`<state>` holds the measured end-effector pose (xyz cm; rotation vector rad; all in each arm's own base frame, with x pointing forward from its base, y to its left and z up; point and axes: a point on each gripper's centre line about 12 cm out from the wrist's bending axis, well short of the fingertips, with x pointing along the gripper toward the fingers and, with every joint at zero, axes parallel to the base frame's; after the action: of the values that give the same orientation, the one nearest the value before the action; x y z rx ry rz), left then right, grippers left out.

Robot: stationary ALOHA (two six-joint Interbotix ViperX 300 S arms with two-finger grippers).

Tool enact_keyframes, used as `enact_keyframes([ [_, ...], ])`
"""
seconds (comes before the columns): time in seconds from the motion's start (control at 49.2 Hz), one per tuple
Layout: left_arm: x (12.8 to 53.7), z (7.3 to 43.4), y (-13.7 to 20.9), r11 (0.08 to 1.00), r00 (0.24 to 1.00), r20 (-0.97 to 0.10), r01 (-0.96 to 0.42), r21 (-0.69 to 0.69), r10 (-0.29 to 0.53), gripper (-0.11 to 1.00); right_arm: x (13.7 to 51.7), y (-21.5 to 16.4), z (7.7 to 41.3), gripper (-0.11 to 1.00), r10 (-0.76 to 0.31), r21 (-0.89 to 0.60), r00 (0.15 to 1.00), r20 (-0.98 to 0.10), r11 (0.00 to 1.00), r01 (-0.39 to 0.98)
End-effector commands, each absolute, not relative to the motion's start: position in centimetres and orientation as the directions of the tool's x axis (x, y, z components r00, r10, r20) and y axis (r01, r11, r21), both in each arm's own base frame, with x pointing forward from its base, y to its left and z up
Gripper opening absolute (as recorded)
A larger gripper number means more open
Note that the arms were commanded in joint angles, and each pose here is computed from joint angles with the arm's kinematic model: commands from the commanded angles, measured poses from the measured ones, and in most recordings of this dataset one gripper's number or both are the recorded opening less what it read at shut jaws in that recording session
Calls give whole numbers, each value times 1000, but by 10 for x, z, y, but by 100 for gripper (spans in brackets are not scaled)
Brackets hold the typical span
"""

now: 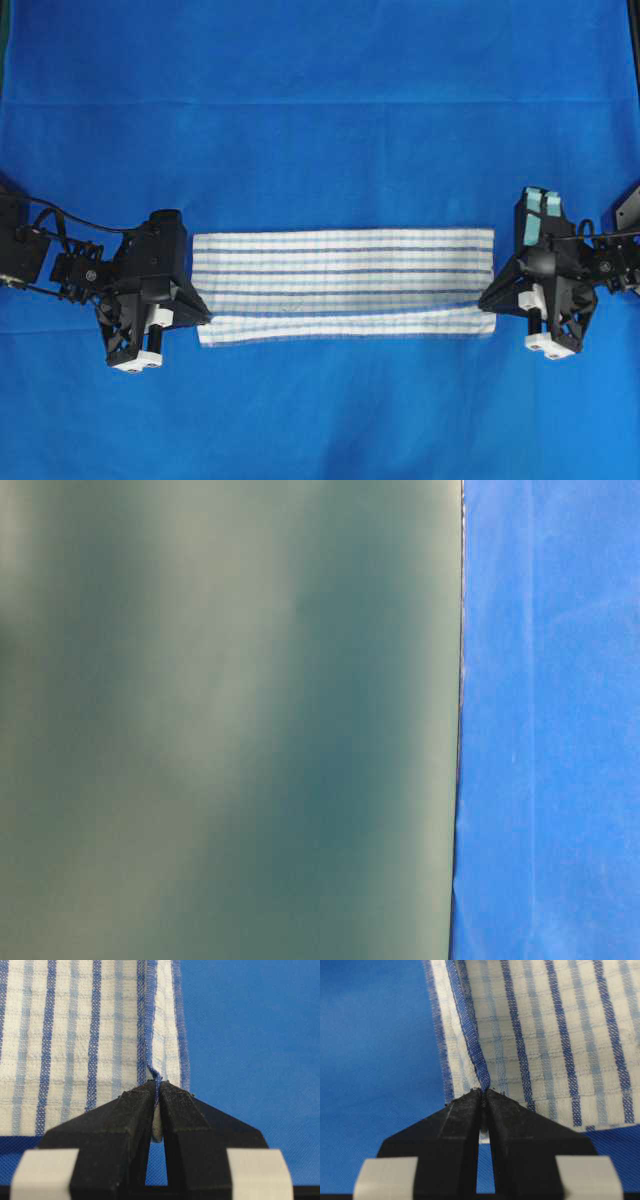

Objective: Fold the blue towel.
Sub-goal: 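Lower the folded edge onto the towel and open both grippers, then grasp the folded strip's ends with left and right grippers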

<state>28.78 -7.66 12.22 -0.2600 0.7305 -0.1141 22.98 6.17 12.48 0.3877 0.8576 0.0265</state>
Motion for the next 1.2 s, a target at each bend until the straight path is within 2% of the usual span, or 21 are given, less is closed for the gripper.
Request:
enact_keyframes([
  [0.0,295,130,-77,960,759,-621,18,-279,-195,2,238,65,131,5,186,356,675,-714,927,121],
  [0.346,298,133,-74,960,767,-614,6,-282,-185,4,243,67,133,6,187,363,674,-715,923,128],
  [0.386,299,134,-74,959,769,-612,7,-282,-186,6,243,68,134,6,188,363,674,-715,923,127],
  [0.468,303,137,-75,958,776,-602,10,-285,-187,22,245,69,137,7,189,361,668,-720,924,128],
  [0.508,305,140,-75,958,780,-597,12,-285,-187,32,246,69,140,15,188,359,668,-720,925,126],
  [0.63,309,145,-76,960,788,-586,25,-279,-191,66,247,69,148,52,188,341,664,-724,934,108],
  [0.691,310,149,-75,961,790,-583,26,-274,-188,75,246,68,153,66,183,329,665,-724,939,101],
  [0.732,310,151,-74,962,792,-582,24,-272,-184,76,245,66,155,69,178,319,664,-726,943,97],
  [0.834,309,155,-67,966,789,-591,14,-257,-168,75,241,56,161,63,153,302,672,-724,947,110],
  [1.179,307,158,-39,972,783,-614,-57,-228,-98,75,235,14,163,63,23,230,678,-734,949,216],
])
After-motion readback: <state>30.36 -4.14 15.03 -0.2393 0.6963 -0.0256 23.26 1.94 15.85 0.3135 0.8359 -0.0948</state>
